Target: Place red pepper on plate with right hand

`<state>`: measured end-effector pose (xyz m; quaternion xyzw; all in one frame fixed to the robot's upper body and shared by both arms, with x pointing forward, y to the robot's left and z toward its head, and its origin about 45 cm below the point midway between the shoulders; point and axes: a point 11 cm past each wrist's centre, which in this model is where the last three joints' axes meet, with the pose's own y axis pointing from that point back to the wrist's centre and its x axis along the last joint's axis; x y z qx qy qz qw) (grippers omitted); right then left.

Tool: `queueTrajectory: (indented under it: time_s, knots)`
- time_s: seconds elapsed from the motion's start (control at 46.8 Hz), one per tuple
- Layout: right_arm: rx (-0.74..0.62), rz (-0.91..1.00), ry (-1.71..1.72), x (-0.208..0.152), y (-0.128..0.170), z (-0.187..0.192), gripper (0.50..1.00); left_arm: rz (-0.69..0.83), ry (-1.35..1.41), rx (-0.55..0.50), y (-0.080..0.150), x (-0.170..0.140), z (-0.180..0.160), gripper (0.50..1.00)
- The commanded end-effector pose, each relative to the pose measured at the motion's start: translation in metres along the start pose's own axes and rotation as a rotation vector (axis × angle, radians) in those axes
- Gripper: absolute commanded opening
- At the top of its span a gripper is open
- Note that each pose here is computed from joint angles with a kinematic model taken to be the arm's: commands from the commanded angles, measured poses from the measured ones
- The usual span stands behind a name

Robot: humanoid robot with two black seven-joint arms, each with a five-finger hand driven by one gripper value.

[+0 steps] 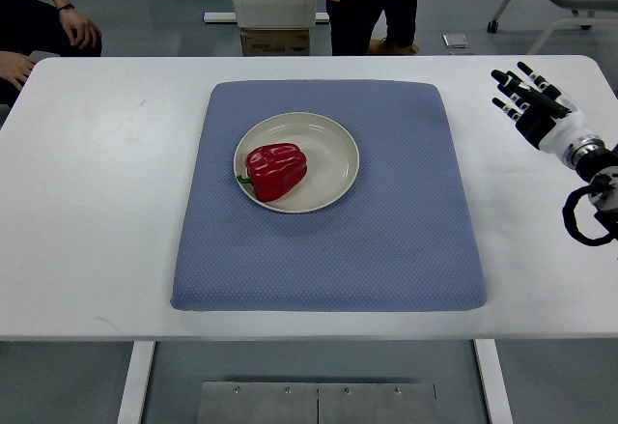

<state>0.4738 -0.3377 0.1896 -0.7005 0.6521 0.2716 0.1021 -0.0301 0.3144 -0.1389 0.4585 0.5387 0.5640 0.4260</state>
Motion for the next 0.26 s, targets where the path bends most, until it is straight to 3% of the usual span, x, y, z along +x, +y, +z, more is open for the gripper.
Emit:
queueTrajectory:
  time_s: [0.0, 0.235]
  knots:
    - [0.000, -0.018, -0.007, -0.0030, -0.0009, 0.0029, 1.000, 0.000, 0.000, 0.000, 0.0000, 0.0000, -0.0001, 1.000]
    - [-0.008, -0.005, -0.011, 0.0031, 0.0020, 0.0104, 1.000, 0.000, 0.002, 0.000, 0.0000, 0.0000, 0.0001, 1.000]
